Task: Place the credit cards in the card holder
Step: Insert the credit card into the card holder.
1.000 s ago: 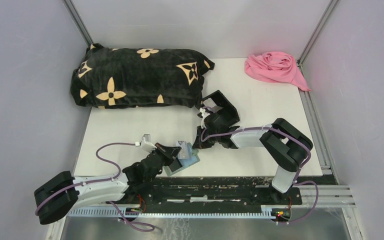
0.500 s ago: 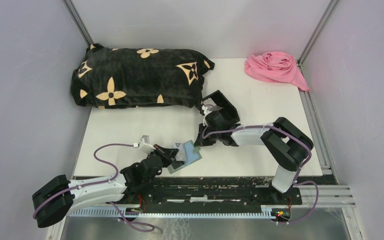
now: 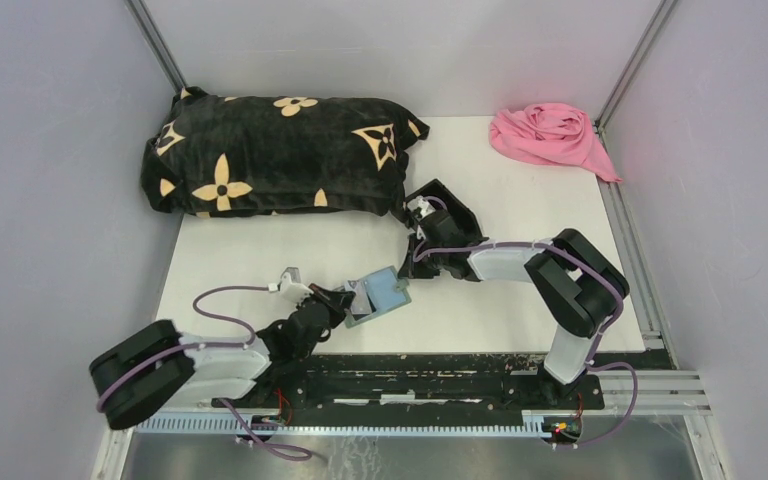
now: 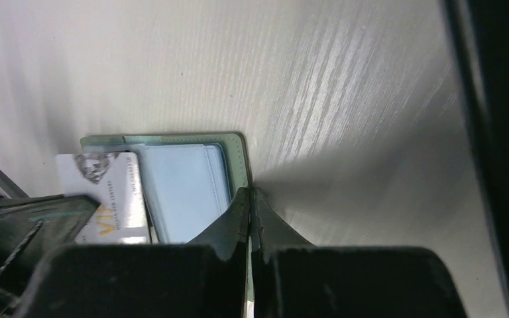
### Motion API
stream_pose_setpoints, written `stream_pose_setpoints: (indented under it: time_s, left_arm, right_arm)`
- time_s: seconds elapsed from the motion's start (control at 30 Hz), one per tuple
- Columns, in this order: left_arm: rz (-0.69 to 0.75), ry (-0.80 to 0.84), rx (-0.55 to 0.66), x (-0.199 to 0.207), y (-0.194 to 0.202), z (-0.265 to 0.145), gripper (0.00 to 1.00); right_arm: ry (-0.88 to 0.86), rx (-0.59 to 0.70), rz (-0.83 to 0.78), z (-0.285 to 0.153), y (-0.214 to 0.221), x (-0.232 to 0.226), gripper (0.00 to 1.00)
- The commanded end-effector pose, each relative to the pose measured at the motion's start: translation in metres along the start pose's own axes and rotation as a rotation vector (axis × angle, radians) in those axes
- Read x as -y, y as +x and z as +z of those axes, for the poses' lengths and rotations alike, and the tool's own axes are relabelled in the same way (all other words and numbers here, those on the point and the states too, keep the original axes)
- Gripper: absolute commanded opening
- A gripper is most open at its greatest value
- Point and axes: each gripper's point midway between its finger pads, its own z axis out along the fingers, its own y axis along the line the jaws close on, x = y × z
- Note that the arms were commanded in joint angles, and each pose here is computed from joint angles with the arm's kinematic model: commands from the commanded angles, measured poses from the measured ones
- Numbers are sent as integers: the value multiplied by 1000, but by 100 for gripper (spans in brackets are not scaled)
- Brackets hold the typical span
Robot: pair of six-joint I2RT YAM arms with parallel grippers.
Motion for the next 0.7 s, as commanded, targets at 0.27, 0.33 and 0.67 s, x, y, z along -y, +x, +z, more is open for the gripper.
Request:
stream_pose_setpoints:
  time_s: [0.27, 0.33, 0.67]
  left_arm:
    - [-34, 105, -113, -1, 11, 31, 3]
    - [-61, 146, -132, 8, 14, 35, 3]
    - [-93, 274, -163, 30, 20, 38, 3]
  right_arm:
    - [172, -26, 77, 6, -1, 59, 1]
    - [169, -33, 78, 7, 0, 60, 1]
    - [158, -62, 103, 15, 18, 66, 1]
